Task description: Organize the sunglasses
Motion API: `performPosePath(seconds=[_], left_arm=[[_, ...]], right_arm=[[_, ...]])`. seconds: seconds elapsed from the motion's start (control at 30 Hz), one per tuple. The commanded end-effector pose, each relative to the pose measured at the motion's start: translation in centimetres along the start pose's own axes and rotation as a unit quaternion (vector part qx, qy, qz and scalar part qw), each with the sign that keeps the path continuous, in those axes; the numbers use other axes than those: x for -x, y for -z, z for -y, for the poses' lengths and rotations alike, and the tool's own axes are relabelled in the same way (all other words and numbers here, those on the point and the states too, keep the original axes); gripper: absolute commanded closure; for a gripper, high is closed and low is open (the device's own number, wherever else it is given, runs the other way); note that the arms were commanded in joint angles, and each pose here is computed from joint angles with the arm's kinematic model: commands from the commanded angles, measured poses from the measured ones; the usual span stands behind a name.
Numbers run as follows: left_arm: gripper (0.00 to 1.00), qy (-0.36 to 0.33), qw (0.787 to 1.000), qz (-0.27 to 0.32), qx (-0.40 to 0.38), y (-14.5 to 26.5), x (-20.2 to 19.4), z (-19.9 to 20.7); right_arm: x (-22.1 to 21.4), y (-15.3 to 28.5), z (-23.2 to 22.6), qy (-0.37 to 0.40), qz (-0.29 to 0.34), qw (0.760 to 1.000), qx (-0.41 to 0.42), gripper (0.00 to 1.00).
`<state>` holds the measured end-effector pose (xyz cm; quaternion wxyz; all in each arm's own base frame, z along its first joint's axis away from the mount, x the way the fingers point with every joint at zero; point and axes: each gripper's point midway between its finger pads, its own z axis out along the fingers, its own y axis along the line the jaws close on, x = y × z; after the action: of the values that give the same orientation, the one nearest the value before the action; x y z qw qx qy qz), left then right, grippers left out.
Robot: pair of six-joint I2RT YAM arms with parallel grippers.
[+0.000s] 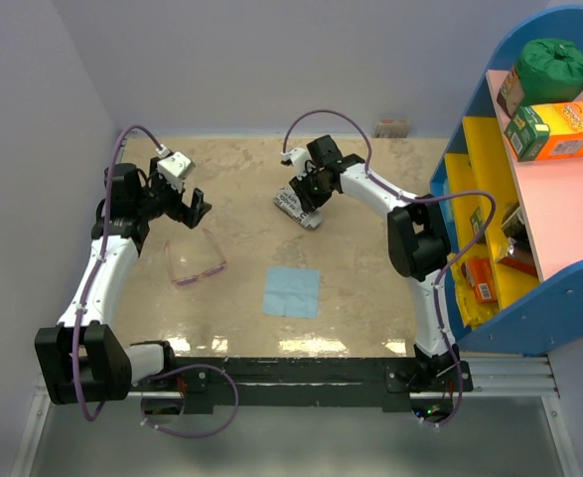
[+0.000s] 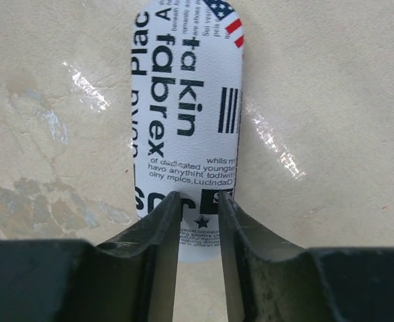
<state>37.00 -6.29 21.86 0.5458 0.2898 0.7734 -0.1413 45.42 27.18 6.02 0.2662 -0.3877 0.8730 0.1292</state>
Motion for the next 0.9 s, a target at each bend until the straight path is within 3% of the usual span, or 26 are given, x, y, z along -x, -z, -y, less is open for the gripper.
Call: performPosePath(seconds=[0.0,0.17,0.33,0.43,0.47,0.5,0.6,0.73,0.87], left_arm=[[0.00,-0.008,1.000,0.022,-0.012,-0.2,1.0,0.4],[0.00,-0.004,1.000,0.023,-0.016,-0.3,1.0,0.5],[0.00,0.000,0.999,0.026,-0.027,-0.4,1.1,0.9],[0.00,0.005,0.999,0.025,-0.034,-0.6,1.0,0.9],[0.00,0.007,0.999,0.024,-0.035,-0.7,0.9,0.9],[0.00,0.007,0.999,0.023,-0.035,-0.8,0.9,0.9],[0.00,0.006,0.999,0.024,-0.036,-0.8,0.9,1.0],[0.00,0.006,0.999,0.023,-0.033,-0.8,0.7,0.8],[0.00,0.004,0.999,0.021,-0.030,-0.8,0.5,0.8]], right_arm=[[1.5,1.0,-1.0,0.005,0.021,1.000,0.016,0.73],[2.2,2.0,-1.3,0.008,0.031,0.999,0.022,0.85],[3.8,3.7,-2.5,0.007,0.060,0.997,0.052,0.88],[4.4,4.2,-2.1,0.003,0.068,0.997,0.035,0.68],[4.6,4.1,-1.7,0.003,0.071,0.997,0.027,0.57],[4.7,4.1,-1.6,0.003,0.074,0.997,0.022,0.38],[5.1,3.6,-1.0,-0.008,0.071,0.997,-0.006,0.23],[4.9,2.0,-1.6,-0.011,0.055,0.998,-0.009,0.14],[5.1,0.8,-2.1,-0.003,0.048,0.999,-0.020,0.11]])
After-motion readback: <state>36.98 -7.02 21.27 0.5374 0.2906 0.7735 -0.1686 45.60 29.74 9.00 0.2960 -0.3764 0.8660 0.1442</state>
